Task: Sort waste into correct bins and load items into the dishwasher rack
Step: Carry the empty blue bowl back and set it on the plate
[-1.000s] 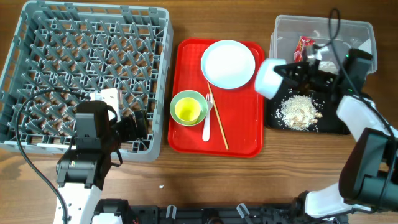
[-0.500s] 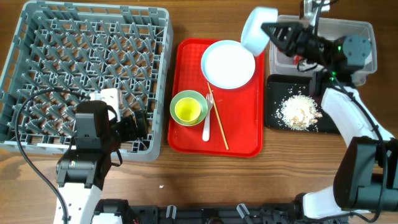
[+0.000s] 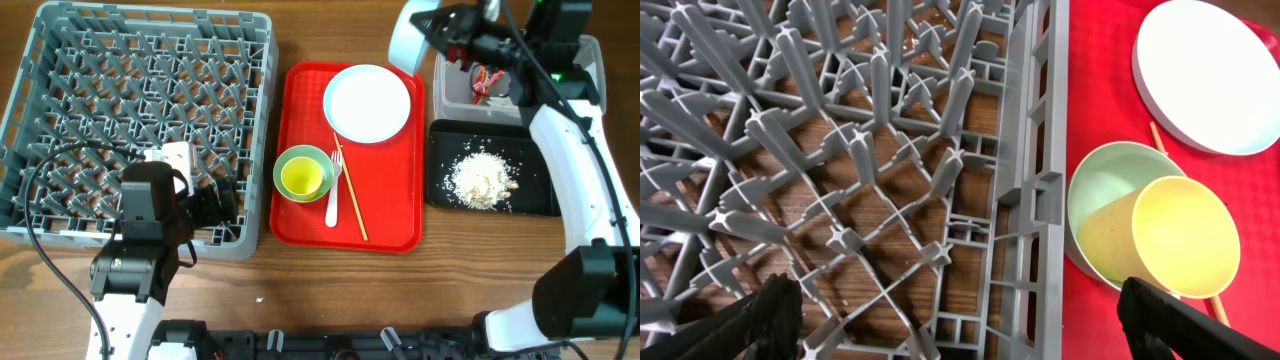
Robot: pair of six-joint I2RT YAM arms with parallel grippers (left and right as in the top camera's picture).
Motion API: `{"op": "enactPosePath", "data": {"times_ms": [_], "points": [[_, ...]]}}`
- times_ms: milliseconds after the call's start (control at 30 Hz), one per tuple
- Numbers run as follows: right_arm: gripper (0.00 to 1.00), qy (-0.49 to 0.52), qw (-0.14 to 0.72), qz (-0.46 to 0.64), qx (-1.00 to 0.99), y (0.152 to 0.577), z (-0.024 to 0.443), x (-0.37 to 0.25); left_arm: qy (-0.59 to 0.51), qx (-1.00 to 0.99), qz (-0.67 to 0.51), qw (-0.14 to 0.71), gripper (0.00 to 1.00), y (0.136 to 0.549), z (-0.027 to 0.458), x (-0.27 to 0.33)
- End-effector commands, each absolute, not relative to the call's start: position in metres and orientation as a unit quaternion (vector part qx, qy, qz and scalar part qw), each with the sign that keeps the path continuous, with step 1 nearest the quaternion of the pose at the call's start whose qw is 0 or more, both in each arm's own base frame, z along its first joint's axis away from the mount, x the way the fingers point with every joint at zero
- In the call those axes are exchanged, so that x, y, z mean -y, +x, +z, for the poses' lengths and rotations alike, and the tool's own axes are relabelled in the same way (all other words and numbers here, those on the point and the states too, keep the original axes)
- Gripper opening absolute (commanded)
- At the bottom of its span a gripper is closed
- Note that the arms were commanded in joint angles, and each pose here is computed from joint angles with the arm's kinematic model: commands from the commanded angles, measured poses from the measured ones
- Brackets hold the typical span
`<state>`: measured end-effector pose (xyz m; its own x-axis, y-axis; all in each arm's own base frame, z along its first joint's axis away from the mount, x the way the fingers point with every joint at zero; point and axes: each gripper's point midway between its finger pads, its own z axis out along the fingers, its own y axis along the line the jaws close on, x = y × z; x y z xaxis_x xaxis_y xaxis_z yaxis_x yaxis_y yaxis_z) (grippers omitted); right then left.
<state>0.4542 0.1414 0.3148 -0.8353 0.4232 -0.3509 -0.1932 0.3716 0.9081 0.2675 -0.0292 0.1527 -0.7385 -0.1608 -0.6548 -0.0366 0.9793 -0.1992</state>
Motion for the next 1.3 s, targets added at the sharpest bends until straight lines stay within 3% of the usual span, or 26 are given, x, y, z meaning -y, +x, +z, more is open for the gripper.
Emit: {"op": "enactPosePath", "data": {"times_ms": [0,333,467,867,1133,1267], "points": [[0.05,-0.008,0.361,0.452,-0.816,0.457,0.317,-0.152,-0.056,-0.924,-0.095,0.367,1.00,0.271,0.161,0.030],[0.05,-0.114,0.406,0.162,-0.892,0.456,0.267,-0.176,-0.056,-0.924,-0.095,0.366,1.00,0.271,0.161,0.030],[0.05,-0.153,0.385,0.107,-0.904,0.462,0.230,-0.194,-0.056,-0.924,-0.095,0.366,1.00,0.271,0.161,0.030],[0.04,-0.176,0.232,0.077,-0.954,0.459,0.087,-0.207,-0.056,-0.924,-0.094,0.366,1.00,0.271,0.161,0.030],[0.05,-0.183,0.176,0.102,-0.962,0.442,0.058,-0.214,-0.056,-0.924,-0.094,0.366,1.00,0.271,0.161,0.030],[0.30,-0.186,0.144,0.119,-0.965,0.426,0.054,-0.216,-0.056,-0.924,-0.094,0.366,1.00,0.271,0.161,0.030]]}}
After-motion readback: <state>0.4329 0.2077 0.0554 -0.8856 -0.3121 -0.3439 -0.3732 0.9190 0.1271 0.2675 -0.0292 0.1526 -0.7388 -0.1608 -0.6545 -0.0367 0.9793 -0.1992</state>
